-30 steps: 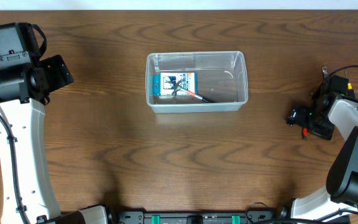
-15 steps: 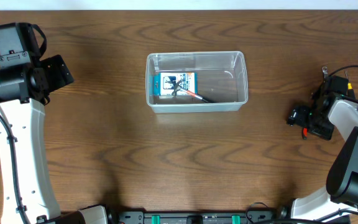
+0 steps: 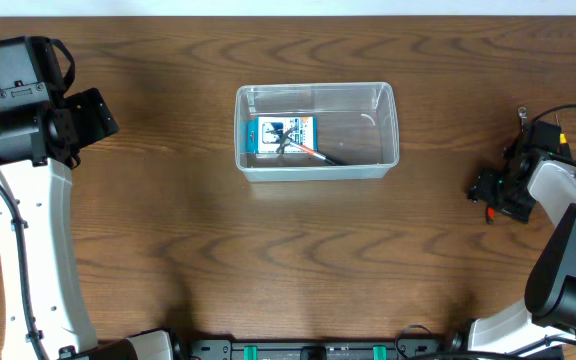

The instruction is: Pack container

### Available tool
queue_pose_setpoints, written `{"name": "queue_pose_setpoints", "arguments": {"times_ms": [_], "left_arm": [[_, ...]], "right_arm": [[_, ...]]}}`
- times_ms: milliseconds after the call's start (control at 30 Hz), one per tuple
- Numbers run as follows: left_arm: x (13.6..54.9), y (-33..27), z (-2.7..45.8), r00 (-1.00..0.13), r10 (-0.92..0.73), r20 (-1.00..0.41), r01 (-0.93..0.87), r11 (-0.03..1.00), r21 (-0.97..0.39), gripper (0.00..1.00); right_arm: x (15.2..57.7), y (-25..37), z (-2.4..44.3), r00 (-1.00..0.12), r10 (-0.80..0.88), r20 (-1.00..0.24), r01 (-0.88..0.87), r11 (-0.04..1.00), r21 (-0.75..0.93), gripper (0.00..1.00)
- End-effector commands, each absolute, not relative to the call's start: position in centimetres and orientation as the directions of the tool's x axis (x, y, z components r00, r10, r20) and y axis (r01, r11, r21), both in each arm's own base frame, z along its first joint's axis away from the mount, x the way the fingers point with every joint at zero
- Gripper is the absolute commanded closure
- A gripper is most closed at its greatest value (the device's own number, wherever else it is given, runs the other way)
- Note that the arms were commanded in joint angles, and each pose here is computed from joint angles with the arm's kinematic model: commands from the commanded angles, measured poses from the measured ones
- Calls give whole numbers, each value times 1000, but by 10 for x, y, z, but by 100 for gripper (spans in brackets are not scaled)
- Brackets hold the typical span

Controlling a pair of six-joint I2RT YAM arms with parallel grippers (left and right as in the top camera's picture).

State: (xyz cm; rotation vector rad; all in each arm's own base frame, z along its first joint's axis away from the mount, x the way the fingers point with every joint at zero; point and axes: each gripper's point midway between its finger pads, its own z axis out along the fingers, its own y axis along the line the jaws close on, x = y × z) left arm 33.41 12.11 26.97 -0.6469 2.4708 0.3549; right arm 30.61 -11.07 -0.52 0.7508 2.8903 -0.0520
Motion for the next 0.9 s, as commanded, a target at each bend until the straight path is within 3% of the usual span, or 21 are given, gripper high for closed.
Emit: {"name": "queue_pose_setpoints", "arguments": {"times_ms": [0,67,233,867], "left_arm": [[333,126,271,-734,-358,-577,-517,846,133,2],[333,126,271,-734,-358,-577,-517,846,133,2],[333,126,271,-734,-358,-577,-517,846,133,2],[333,126,271,-734,-358,-577,-517,846,133,2]], "right_arm": [[296,-106,-14,-840,529,-120,531,847,17,40],[296,-106,-14,-831,544,-120,545,838,19,47],[296,-106,-14,-826,551,-119,553,833,20,48],[300,-108,-14,-807,575,-135,577,817,28,68]]}}
